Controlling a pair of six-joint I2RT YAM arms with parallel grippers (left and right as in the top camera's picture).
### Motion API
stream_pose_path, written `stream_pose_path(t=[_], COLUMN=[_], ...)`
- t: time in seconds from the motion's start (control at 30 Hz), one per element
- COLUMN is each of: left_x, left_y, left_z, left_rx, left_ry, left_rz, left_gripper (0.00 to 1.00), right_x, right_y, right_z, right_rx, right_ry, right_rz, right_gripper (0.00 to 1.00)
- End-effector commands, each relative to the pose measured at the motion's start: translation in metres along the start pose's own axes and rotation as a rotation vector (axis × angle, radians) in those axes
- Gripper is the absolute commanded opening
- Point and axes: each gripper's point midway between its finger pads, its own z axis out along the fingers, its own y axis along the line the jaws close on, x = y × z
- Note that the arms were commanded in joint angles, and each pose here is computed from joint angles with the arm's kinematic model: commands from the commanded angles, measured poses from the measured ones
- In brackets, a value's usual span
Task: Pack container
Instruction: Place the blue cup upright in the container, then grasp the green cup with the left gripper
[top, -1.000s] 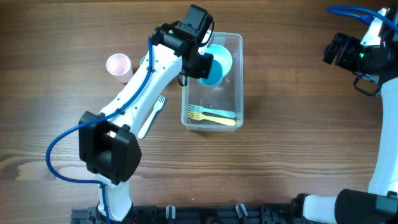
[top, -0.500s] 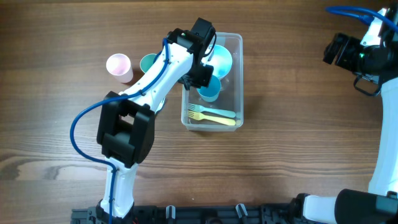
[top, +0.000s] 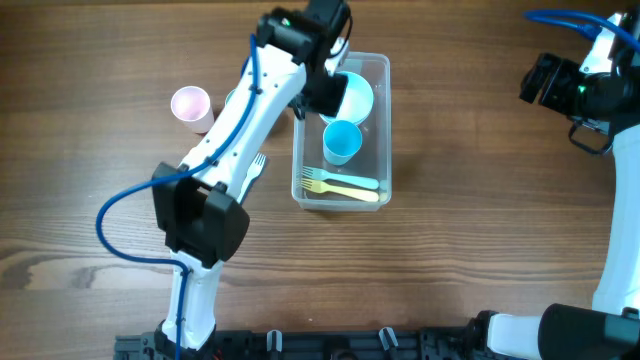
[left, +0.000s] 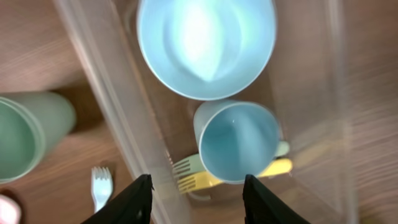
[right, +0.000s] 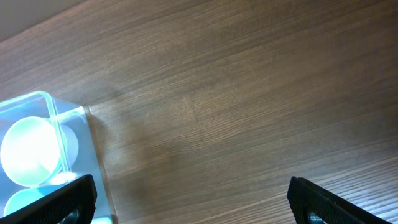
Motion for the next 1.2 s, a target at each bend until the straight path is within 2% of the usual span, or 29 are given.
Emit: stream_pose_path(t=[0.0, 0.07, 0.1, 0.13, 0.23, 0.33, 0.43, 0.53, 0.63, 0.73, 0.87, 0.93, 1.07, 1.17], left_x=[-0.014, -0.012, -0.01, -0.007, -0.005, -0.006, -0.002, 0.003, 0.007, 0.007, 0.017, 0.019, 0.026, 0.031], left_y=[0.034, 0.076, 0.093, 0.111, 0.137, 0.138, 0.157, 0.172, 0.181, 0.183, 0.186, 0.187, 0.19, 0.192], left_z=[-0.043, -0.049, -0.046, -0.042, -0.033, -0.018, 0.005, 0.031, 0.041, 0.043, 0.062, 0.065, 0.067, 0.075], left_rx=[-0.099, -0.127, -0.118, -0.057, 0.045, 0.04, -0.047, -0.063, -0.107, -0.116, -0.136, -0.143, -0.168, -0.174], left_ry=[-0.096, -0.09, -0.074, -0.051, -0.028, -0.002, 0.041, 0.088, 0.107, 0.105, 0.167, 0.175, 0.198, 0.215], left_rz=[-0.105, -0.227, -0.29, -0.356, -0.428, -0.341, -0.424, -0.579, -0.649, -0.648, -0.66, -0.66, -0.68, -0.683], left_gripper=[0.53, 0.64, 0.64, 0.59, 0.55, 0.58, 0.58, 0.49, 0.5, 0.55, 0.54, 0.48, 0.53, 0.53], right_x=[0.002, 0.002, 0.002, 0.002, 0.002, 0.002, 0.002, 0.002, 0.002, 0.002, 0.002, 0.002, 0.002, 0.002], right_y=[0.001, 0.001, 0.001, 0.001, 0.001, 0.001, 0.001, 0.001, 0.001, 0.001, 0.001, 0.001, 0.001, 0.001], right_z=[0.006, 0.006, 0.006, 0.006, 0.006, 0.006, 0.006, 0.006, 0.006, 0.006, 0.006, 0.006, 0.006, 0.006], right_rx=[-0.005, -0.005, -0.005, -0.005, -0.005, -0.005, -0.005, -0.005, -0.005, -0.005, -0.005, -0.005, -0.005, -0.005], right_ry=[0.016, 0.016, 0.016, 0.016, 0.016, 0.016, 0.016, 0.016, 0.016, 0.016, 0.016, 0.016, 0.016, 0.016], right_rz=[0.019, 0.019, 0.019, 0.019, 0.019, 0.019, 0.019, 0.019, 0.019, 0.019, 0.019, 0.019, 0.019, 0.019], right_gripper=[1.0, 1.0, 1.0, 1.0, 1.0, 1.0, 1.0, 1.0, 1.0, 1.0, 1.0, 1.0, 1.0, 1.0])
